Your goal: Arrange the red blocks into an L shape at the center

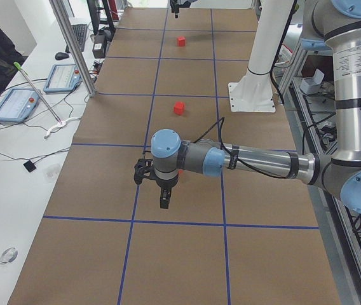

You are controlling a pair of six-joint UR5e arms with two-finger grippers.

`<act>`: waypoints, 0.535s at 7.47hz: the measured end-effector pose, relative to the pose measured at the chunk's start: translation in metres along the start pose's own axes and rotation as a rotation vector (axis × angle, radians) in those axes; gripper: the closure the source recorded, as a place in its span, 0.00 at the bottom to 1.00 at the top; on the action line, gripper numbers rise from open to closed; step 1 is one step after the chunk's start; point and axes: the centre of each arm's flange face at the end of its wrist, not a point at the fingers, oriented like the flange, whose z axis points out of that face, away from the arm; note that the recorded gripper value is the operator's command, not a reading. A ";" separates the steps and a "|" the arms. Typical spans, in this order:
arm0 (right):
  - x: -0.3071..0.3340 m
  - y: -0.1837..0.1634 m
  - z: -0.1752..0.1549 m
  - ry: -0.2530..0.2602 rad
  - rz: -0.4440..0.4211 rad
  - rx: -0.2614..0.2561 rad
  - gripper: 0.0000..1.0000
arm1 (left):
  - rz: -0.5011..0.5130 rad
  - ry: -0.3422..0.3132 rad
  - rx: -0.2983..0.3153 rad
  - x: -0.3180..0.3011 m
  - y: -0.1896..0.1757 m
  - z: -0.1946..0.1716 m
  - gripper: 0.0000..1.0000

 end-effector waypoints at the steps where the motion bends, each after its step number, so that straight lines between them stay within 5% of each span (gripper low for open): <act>1: -0.020 -0.005 0.014 -0.015 -0.009 -0.008 0.00 | 0.001 0.002 0.001 0.001 0.000 0.000 0.00; 4: -0.080 -0.007 0.058 -0.008 0.081 0.001 0.03 | 0.006 0.005 0.006 0.003 0.000 -0.003 0.00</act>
